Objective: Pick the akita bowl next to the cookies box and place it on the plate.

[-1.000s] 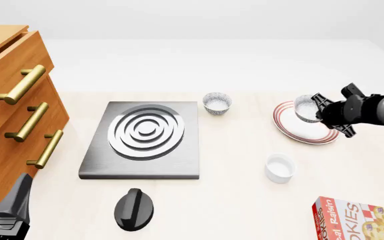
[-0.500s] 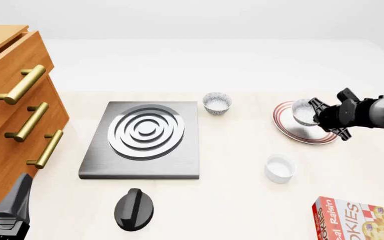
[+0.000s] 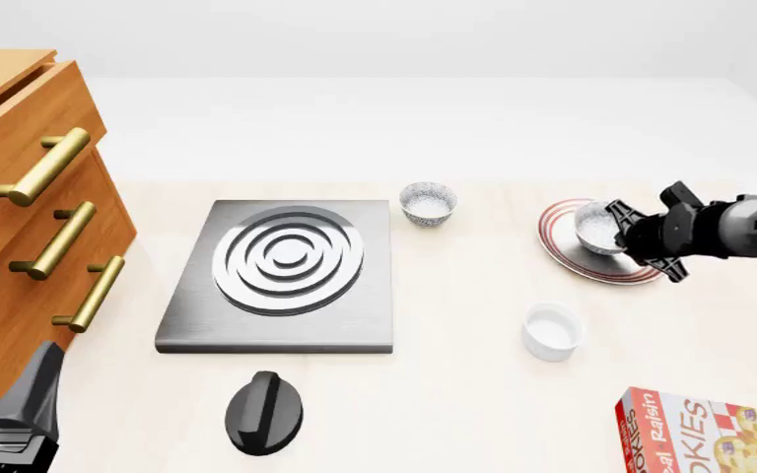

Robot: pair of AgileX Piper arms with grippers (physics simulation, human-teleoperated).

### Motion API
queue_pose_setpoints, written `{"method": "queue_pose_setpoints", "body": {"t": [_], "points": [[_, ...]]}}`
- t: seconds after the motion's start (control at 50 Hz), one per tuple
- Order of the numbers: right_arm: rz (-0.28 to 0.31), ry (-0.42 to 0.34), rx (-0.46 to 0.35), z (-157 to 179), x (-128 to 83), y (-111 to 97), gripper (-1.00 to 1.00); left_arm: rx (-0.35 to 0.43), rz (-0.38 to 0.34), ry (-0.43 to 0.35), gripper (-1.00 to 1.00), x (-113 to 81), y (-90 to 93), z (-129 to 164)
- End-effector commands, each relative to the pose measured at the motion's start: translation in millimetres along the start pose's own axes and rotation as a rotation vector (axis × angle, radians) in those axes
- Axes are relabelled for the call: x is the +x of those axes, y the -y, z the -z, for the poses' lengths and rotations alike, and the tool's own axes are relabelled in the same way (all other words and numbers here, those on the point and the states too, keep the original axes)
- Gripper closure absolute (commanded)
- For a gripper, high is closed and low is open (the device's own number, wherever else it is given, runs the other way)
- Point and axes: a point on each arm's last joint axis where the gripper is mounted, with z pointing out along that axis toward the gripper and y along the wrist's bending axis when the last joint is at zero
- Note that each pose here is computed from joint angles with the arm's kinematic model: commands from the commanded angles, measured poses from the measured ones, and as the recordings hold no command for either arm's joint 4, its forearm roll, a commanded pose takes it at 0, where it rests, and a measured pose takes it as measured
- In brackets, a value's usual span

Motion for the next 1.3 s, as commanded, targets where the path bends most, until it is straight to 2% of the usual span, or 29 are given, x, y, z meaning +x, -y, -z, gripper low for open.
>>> {"method": "queue_pose_setpoints", "body": {"t": [0.02, 0.18, 0.2, 0.46, 0.8, 0.98, 1.02, 1.06, 1.1, 1.14, 1.18, 1.2, 1.22, 1.24, 1.28, 1.3], "points": [[-0.015, 0.009, -0.004, -4, -4, 0, 1.0, 0.0, 0.0, 0.0, -1.0, 0.0, 0.0, 0], [-0.024, 0.018, -0.007, -3, -6, 2, 1.0, 0.0, 0.0, 0.0, -1.0, 0.0, 0.0, 0], [-0.026, 0.019, -0.007, -2, -6, 2, -1.0, 0.0, 0.0, 0.0, -1.0, 0.0, 0.0, 0], [-0.033, 0.032, -0.012, 16, -8, 4, -1.0, 0.0, 0.0, 0.0, -1.0, 0.0, 0.0, 0], [-0.042, 0.074, -0.029, 81, -11, 12, -1.0, 0.0, 0.0, 0.0, -1.0, 0.0, 0.0, 0], [-0.043, 0.087, -0.058, 112, 3, 16, -1.0, 0.0, 0.0, 0.0, -1.0, 0.0, 0.0, 0], [-0.042, 0.082, -0.068, 119, 11, 16, -1.0, 0.0, 0.0, 0.0, -1.0, 0.0, 0.0, 0], [-0.007, 0.087, -0.067, 126, 10, 16, -1.0, 0.0, 0.0, 0.0, -1.0, 0.0, 0.0, 0], [-0.007, 0.088, -0.087, 134, 17, 15, -1.0, 0.0, 0.0, 0.0, -1.0, 0.0, 0.0, 0], [0.023, 0.087, -0.099, 138, 21, 12, -1.0, 0.0, 0.0, 0.0, -1.0, 0.0, 0.0, 0], [0.087, 0.098, -0.09, 143, 14, 10, -1.0, 0.0, 0.0, 0.0, -1.0, 0.0, 0.0, 0], [0.087, 0.098, -0.09, 143, 14, 10, -1.0, 0.0, 0.0, 0.0, -1.0, 0.0, 0.0, 0], [0.132, 0.105, -0.087, 146, 9, 8, -1.0, 0.0, 0.0, 0.0, -1.0, 0.0, 0.0, 0], [0.154, 0.104, -0.099, 150, 13, 6, -1.0, 0.0, 0.0, 0.0, -1.0, 0.0, 0.0, 0], [0.154, 0.112, -0.143, 159, 25, 1, -1.0, 0.0, 0.0, 0.0, -1.0, 0.0, 0.0, 0], [0.198, 0.131, -0.169, 170, 25, -5, -1.0, 0.0, 0.0, 0.0, -1.0, 0.0, 0.0, 0]]}}
